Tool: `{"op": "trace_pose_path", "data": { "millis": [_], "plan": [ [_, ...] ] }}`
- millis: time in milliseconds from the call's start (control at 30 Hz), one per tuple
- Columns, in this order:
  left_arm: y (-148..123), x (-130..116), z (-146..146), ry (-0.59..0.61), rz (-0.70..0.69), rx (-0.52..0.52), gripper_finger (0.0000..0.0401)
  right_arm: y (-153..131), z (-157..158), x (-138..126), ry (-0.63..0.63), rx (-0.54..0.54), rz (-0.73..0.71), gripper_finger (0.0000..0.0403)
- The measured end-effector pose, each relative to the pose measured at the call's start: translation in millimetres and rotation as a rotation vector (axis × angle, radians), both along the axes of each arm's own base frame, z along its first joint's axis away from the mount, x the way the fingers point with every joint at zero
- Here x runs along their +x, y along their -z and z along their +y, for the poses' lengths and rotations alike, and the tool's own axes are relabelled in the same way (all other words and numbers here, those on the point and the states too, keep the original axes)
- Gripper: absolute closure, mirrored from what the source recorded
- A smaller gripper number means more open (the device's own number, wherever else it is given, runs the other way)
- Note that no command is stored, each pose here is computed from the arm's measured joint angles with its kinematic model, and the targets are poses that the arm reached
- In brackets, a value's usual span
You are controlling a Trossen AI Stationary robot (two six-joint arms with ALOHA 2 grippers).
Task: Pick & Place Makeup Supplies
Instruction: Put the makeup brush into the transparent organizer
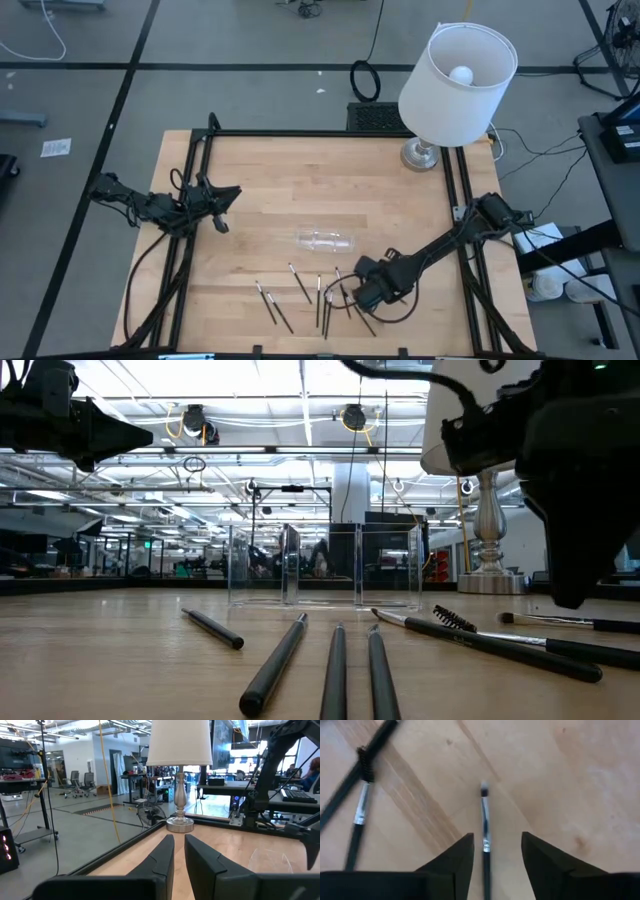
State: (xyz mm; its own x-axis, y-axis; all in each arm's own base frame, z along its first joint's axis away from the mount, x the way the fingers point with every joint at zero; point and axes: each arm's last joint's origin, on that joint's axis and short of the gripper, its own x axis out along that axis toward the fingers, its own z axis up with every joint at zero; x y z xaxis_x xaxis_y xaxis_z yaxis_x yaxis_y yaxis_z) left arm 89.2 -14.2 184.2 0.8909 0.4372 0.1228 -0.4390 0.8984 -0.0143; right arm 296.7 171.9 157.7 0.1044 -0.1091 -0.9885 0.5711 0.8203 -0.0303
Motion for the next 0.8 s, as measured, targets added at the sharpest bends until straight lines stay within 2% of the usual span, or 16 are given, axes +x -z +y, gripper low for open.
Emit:
{"op": "trace_pose_path", "data": {
  "millis": [233,533,800],
  "plan": [
    [0,0,0,0.0,0.0,0.0,0.035,3,0,0,-0.004,0.037,-0.004,0.0263],
    [0,0,0,-0.001,0.0,0.0,0.035,36,-9,-13,0.016,0.116,-0.004,0.0273],
    [0,0,0,-0.001,0.0,0.0,0.035,48,-15,-24,0.026,0.112,0.047,0.0273]
  ]
}}
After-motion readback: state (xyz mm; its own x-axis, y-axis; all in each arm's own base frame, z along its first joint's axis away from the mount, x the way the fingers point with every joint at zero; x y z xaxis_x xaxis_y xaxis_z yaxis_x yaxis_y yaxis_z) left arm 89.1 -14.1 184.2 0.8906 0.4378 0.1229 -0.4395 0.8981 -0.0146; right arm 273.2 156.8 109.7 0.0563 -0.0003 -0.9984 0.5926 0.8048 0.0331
